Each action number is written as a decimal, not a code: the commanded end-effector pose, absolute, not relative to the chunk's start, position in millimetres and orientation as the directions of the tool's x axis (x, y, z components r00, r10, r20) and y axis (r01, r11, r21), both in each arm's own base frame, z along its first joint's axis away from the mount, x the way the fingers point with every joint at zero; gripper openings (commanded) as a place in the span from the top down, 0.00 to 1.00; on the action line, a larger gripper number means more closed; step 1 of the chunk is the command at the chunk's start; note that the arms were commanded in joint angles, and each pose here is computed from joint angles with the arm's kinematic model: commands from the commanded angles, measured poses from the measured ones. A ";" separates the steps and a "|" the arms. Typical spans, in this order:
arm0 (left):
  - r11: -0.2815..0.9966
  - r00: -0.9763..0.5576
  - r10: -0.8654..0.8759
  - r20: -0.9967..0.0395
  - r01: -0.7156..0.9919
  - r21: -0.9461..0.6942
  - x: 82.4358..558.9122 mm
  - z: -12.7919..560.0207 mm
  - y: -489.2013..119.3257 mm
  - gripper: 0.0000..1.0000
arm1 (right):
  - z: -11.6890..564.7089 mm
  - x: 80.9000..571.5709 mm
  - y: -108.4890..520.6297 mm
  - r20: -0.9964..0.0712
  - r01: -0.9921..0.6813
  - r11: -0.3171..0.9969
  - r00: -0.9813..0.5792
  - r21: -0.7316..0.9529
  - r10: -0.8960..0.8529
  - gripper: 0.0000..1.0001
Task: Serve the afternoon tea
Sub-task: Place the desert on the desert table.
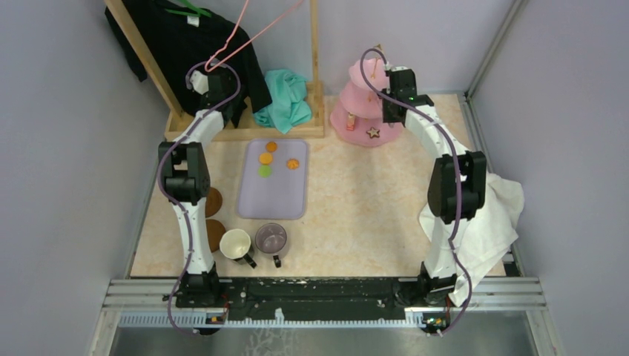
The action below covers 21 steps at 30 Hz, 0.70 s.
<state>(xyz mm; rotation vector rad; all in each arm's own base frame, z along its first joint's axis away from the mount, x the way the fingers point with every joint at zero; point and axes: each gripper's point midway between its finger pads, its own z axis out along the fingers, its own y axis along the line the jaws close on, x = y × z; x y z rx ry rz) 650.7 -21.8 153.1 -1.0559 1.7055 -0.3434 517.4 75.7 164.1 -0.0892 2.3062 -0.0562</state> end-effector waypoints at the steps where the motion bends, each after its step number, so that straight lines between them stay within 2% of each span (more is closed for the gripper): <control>1: 0.582 -0.055 -0.773 -0.632 -0.456 -0.673 649.7 165.7 -27.0 0.21 | 209.5 515.9 73.9 -0.810 -0.032 0.999 -0.585 -0.038 -0.050 0.74; 21: 0.586 -0.052 -0.770 -0.636 -0.451 -0.673 649.0 170.3 -28.2 0.21 | 203.6 511.8 76.9 -0.805 -0.040 0.999 -0.592 -0.016 -0.037 0.72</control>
